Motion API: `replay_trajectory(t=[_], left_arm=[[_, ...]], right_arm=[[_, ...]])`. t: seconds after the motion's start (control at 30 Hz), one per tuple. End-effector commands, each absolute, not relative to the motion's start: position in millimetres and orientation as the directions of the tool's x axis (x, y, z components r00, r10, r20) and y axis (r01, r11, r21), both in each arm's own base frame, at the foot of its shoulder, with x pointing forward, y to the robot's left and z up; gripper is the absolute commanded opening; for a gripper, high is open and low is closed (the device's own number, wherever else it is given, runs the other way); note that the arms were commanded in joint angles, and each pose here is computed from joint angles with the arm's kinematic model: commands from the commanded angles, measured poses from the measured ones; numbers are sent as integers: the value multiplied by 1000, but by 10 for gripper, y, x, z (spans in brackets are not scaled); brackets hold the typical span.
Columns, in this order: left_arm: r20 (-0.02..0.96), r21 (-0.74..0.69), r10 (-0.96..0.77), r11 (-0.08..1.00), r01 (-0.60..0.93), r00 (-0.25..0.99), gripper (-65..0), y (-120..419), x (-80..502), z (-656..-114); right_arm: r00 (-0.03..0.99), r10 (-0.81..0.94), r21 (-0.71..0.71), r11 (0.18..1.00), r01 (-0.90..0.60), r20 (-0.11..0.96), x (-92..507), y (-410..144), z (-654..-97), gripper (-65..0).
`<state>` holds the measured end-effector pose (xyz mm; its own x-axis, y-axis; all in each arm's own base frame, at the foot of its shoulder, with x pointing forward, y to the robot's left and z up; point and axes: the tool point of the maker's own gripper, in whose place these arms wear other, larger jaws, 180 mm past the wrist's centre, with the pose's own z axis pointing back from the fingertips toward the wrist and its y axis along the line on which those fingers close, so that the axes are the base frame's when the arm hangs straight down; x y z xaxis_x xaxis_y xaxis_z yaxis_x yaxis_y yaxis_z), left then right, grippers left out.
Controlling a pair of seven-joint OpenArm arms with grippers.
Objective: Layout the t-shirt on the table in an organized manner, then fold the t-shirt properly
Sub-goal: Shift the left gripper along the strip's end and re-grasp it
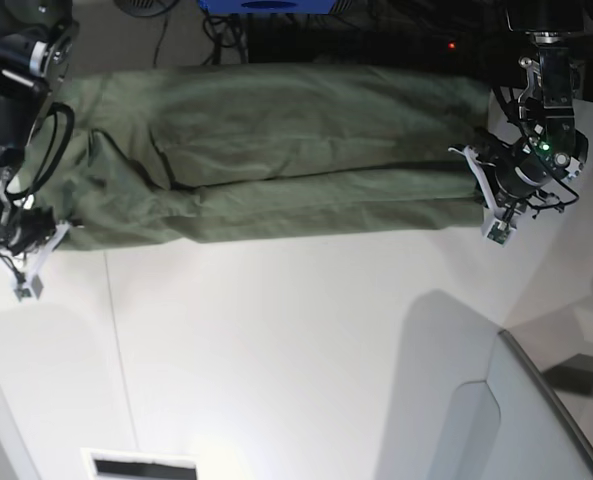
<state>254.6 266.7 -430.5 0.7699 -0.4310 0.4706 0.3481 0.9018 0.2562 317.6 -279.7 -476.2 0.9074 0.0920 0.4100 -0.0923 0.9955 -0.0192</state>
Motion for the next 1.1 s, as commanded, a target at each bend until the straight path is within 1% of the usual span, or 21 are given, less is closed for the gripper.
replay_trajectory(t=[0.0, 0.17, 0.33, 0.4, 0.47, 0.53, 0.63, 0.8, 0.87, 0.9, 0.97, 1.07], left_arm=[[490, 276, -437, 899, 342, 754, -650, 2714, 2620, -4218], [483, 271, -437, 899, 345, 759, -650, 2712, 2572, -4247], [483, 271, -437, 899, 345, 759, -650, 2712, 2572, -4247], [483, 271, -437, 899, 345, 759, -650, 2712, 2572, -4247], [483, 271, -437, 899, 345, 759, -650, 2712, 2572, -4247], [482, 271, -437, 899, 345, 759, -650, 2712, 2565, -4251], [481, 271, -437, 899, 345, 760, -650, 2713, 2563, -4252], [483, 272, -438, 898, 346, 758, -650, 2704, 2569, -4242], [483, 272, -438, 898, 346, 758, -650, 2704, 2569, -4242], [484, 270, -437, 899, 345, 758, -650, 2699, 2569, -4244], [483, 270, -436, 899, 345, 759, -650, 2700, 2566, -4249], [488, 270, -437, 899, 345, 756, -650, 2690, 2576, -4236]], right_arm=[[889, 89, -35, 996, -82, 450, 3310, -2917, -4640, -648], [891, 68, -27, 998, -63, 450, 3279, -3042, -4723, -648], [907, 51, -18, 999, -48, 419, 3207, -3148, -4801, -648], [892, 50, -23, 999, -45, 449, 3259, -3173, -4766, -648], [881, 23, -39, 999, -5, 472, 3298, -3229, -4750, -648], [877, -6, -67, 997, 44, 480, 3300, -3315, -4739, -648], [873, -15, -73, 996, 58, 487, 3310, -3342, -4722, -650], [802, 60, -157, 987, 43, 595, 3480, -3393, -4287, -650], [765, 103, -189, 982, 25, 636, 3528, -3290, -4092, -650], [756, 122, -207, 978, 18, 643, 3511, -3250, -4009, -650], [771, 138, -228, 974, 10, 622, 3436, -3180, -3928, -650], [798, 150, -204, 978, -35, 584, 3372, -3000, -3993, -650]])
